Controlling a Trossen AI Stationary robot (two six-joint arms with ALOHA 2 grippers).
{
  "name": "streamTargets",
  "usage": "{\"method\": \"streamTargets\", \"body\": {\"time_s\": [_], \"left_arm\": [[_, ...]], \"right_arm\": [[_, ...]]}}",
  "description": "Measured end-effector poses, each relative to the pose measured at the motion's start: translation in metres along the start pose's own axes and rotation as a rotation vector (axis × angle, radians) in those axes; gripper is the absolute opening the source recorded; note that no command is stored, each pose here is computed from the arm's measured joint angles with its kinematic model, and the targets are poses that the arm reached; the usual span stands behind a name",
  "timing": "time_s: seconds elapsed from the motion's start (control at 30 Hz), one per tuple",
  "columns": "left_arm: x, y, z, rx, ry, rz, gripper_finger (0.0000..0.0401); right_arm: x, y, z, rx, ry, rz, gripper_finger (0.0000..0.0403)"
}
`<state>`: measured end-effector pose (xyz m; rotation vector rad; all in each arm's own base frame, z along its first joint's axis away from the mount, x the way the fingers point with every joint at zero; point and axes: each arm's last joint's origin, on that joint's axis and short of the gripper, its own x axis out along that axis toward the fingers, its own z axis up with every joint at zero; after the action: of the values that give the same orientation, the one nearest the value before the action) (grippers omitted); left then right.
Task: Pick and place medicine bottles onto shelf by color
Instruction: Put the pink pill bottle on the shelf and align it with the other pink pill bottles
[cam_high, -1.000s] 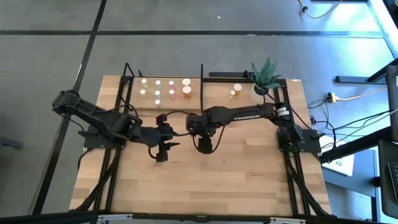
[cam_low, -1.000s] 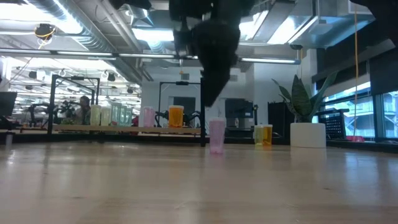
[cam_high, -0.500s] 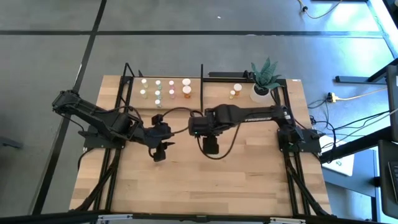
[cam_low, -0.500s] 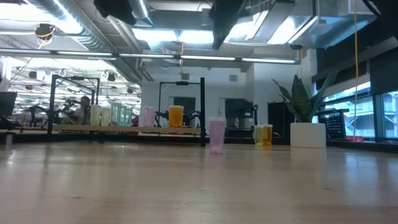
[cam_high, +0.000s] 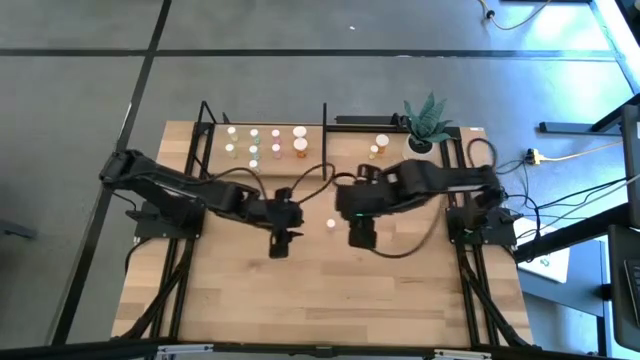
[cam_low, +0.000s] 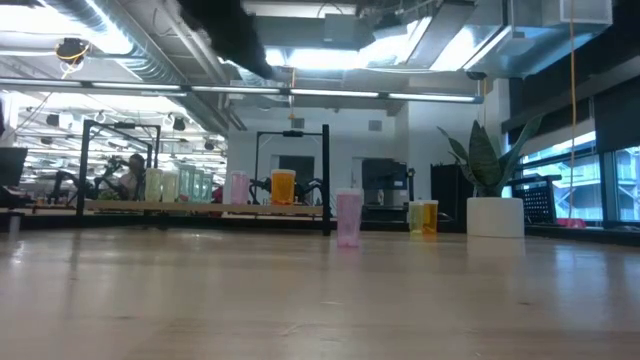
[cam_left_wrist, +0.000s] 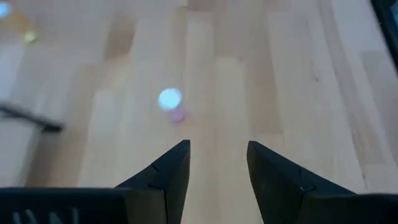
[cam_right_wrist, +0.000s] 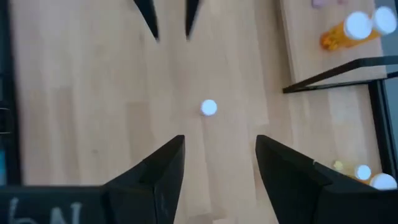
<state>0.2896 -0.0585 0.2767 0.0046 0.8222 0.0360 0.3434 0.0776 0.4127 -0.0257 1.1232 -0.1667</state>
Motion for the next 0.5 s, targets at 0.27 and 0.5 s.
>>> {"method": "streamTargets", "body": {"time_s": [0.27, 0.5], "left_arm": [[0.052, 0.012, 0.014, 0.163, -0.098, 0.002, 0.0151], [0.092, 0.026, 0.010, 0.161, -0.075, -0.028, 0.0151]], "right_arm": [[-0.058, 0.002, -0.022, 0.004, -0.158, 0.083, 0.0198], [-0.076, 0.008, -0.030, -0.016, -0.220, 0.129, 0.0198]]}}
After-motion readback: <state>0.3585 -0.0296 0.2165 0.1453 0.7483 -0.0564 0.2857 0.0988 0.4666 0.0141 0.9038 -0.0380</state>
